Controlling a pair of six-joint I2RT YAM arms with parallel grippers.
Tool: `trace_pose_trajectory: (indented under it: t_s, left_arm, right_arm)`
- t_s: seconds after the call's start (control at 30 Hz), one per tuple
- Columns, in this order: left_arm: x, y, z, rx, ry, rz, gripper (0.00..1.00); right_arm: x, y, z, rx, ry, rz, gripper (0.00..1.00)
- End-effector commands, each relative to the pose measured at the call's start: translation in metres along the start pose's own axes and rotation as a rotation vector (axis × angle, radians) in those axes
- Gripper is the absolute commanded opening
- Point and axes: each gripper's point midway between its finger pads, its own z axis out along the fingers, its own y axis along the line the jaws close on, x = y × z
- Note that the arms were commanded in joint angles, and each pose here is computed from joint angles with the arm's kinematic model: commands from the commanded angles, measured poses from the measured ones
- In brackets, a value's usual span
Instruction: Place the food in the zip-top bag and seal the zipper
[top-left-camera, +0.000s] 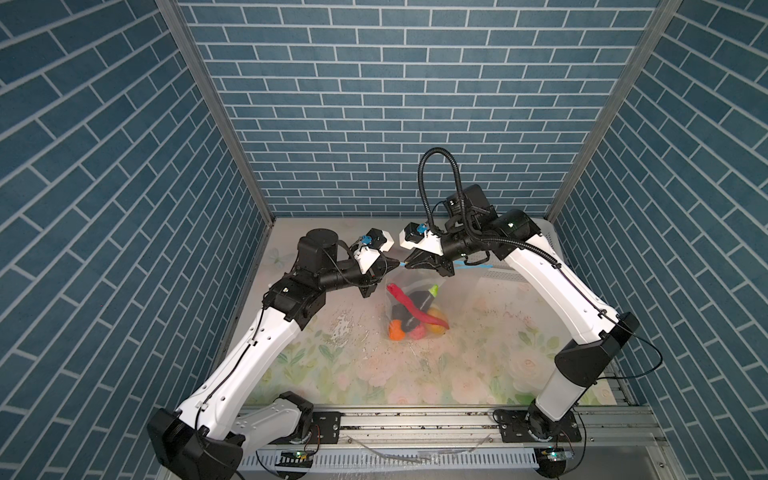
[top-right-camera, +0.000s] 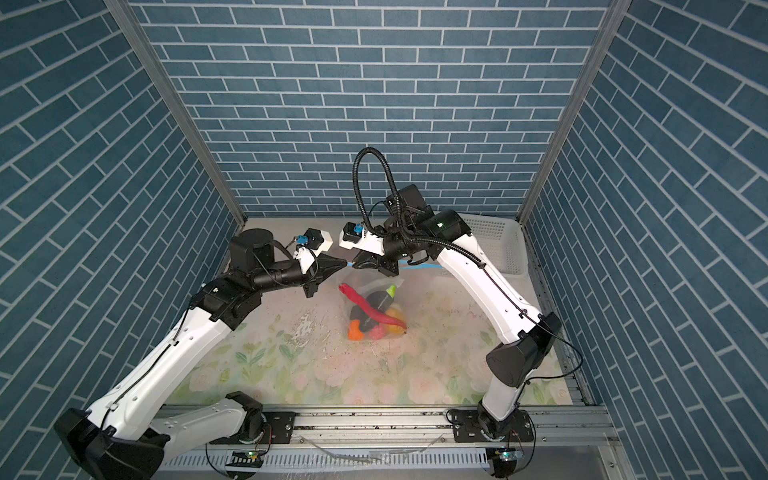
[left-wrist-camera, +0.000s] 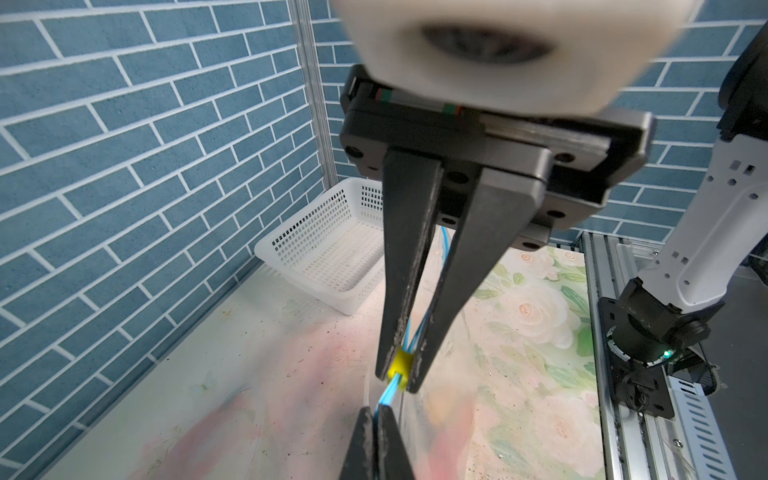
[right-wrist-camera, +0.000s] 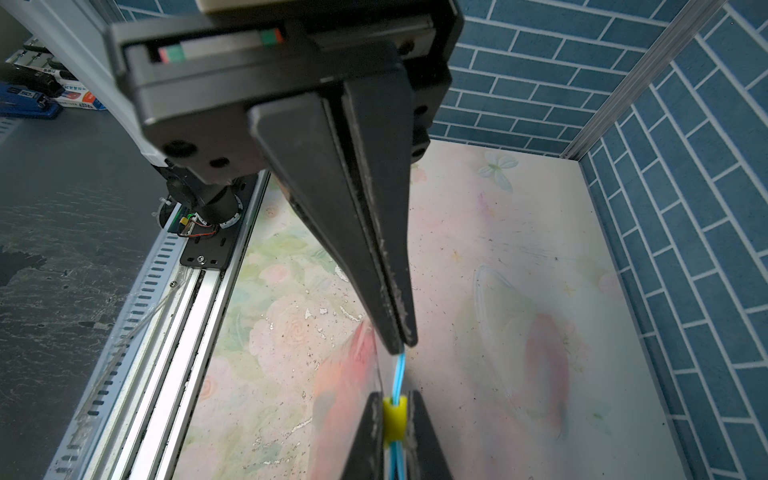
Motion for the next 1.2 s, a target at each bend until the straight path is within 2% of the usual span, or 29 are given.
trace_pose_trajectory:
  t_s: [0.0, 1.17]
  left_arm:
    - [0.004, 0.024, -0.012, -0.128, 0.011, -0.016, 0.00]
    - [0.016, 0.054, -0.029, -0.279, 0.004, -0.072, 0.00]
  right_arm:
    - [-0.010, 0.004, -0.023, 0.027, -0.010, -0.029, 0.04]
    - [-0.005, 0.004, -0.026, 0.034, -0.004, -0.016, 0.04]
